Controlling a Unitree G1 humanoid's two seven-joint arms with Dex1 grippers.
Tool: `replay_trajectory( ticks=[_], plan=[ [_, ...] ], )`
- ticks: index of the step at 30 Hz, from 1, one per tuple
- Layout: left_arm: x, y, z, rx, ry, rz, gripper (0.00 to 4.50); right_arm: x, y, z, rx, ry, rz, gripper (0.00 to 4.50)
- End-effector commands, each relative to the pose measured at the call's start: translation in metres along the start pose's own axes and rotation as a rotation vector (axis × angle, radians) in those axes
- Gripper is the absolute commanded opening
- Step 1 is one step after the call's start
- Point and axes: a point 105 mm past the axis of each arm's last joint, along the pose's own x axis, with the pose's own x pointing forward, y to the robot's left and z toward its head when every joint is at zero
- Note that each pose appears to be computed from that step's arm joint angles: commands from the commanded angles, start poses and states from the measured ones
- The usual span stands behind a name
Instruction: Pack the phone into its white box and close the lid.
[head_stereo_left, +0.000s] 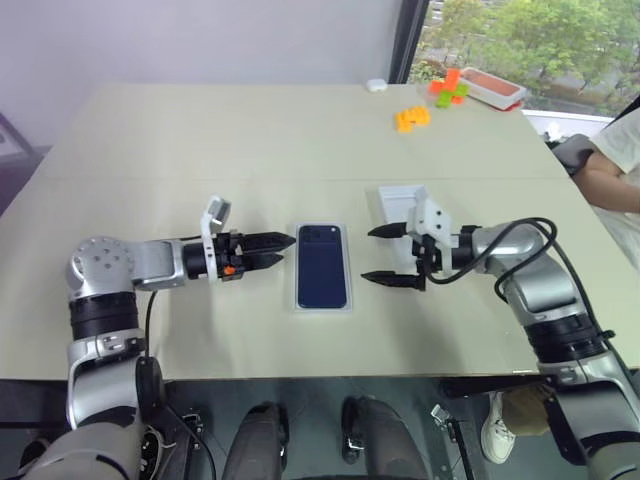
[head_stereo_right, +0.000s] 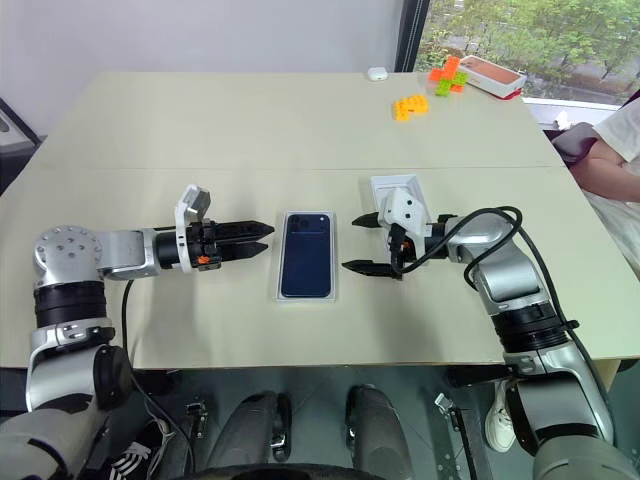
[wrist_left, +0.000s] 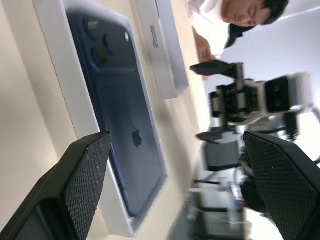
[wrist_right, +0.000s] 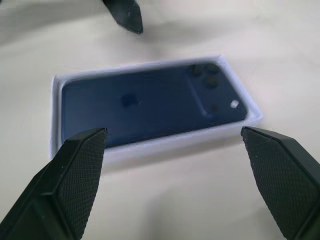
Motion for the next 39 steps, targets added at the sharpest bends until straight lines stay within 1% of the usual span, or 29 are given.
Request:
replay_trajectory(
  ticks=[1,2,4,6,7,9,10,12,15,18,21,25,26,27,28,29,31,32,34,35,36,39],
  plan=[
    [-0.009,0.006,0.012,0.387,-0.087,0.130,4.43,0.004,-0.003,0.020,-0.010,-0.056,-0.010,4.50],
    [-0.012,0.006,0.016,0.482,-0.128,0.140,4.43,0.006,-0.002,0.022,-0.010,-0.060,-0.010,4.50],
    [-0.017,0.004,0.021,0.575,-0.194,0.125,4.43,0.007,-0.001,0.023,-0.008,-0.066,-0.008,4.50],
    [-0.023,-0.002,0.032,0.674,-0.292,0.108,4.43,0.008,-0.005,0.018,-0.002,-0.032,-0.025,4.50],
    [-0.025,-0.002,0.033,0.670,-0.298,0.094,4.43,0.008,-0.009,0.013,0.005,0.005,-0.049,4.50],
    [-0.030,0.007,0.033,0.799,-0.272,0.139,4.43,0.010,-0.032,-0.004,0.041,0.153,-0.201,4.50],
    [-0.031,0.013,0.030,0.828,-0.242,0.157,4.43,0.010,-0.037,-0.005,0.050,0.186,-0.243,4.50],
    [-0.032,0.016,0.032,0.821,-0.279,0.144,4.43,0.011,-0.044,0.009,0.104,0.156,-0.287,4.50],
    [-0.034,0.009,0.039,0.801,-0.355,0.105,4.43,0.008,-0.052,0.023,0.118,0.143,-0.334,4.50],
    [-0.032,0.002,0.042,0.805,-0.386,0.069,4.43,-0.007,-0.067,0.021,0.162,0.194,-0.432,4.50],
    [-0.032,0.001,0.041,0.819,-0.384,0.055,4.43,-0.019,-0.076,0.015,0.150,0.260,-0.510,4.50],
    [-0.031,0.002,0.042,0.814,-0.396,0.060,4.43,-0.023,-0.078,0.012,0.212,0.266,-0.537,4.50],
    [-0.029,0.003,0.038,0.795,-0.382,0.056,4.43,-0.021,-0.076,0.013,0.239,0.240,-0.524,4.50],
    [-0.026,0.009,0.029,0.769,-0.330,0.066,4.43,-0.016,-0.072,0.016,0.243,0.217,-0.498,4.50],
    [-0.020,0.019,0.018,0.730,-0.242,0.093,4.43,-0.014,-0.070,0.019,0.229,0.197,-0.487,4.50],
    [-0.017,0.025,0.009,0.713,-0.183,0.113,4.43,-0.013,-0.070,0.020,0.217,0.189,-0.493,4.50],
    [-0.013,0.030,0.006,0.684,-0.149,0.143,4.43,-0.012,-0.067,0.023,0.171,0.151,-0.466,4.50],
    [-0.013,0.028,0.011,0.660,-0.174,0.138,4.19,-0.011,-0.062,0.027,0.187,0.111,-0.430,4.50],
    [-0.014,0.024,0.019,0.646,-0.215,0.127,3.55,-0.010,-0.054,0.030,0.206,0.057,-0.380,3.95],
    [-0.014,0.027,0.020,0.649,-0.207,0.151,3.10,-0.010,-0.048,0.027,0.166,0.072,-0.347,3.61],
    [-0.013,0.029,0.019,0.662,-0.194,0.165,2.61,-0.009,-0.042,0.023,0.120,0.098,-0.321,3.19],
    [-0.006,0.033,0.014,0.663,-0.155,0.187,1.10,-0.004,-0.029,0.007,0.049,0.170,-0.275,1.60]
  ],
)
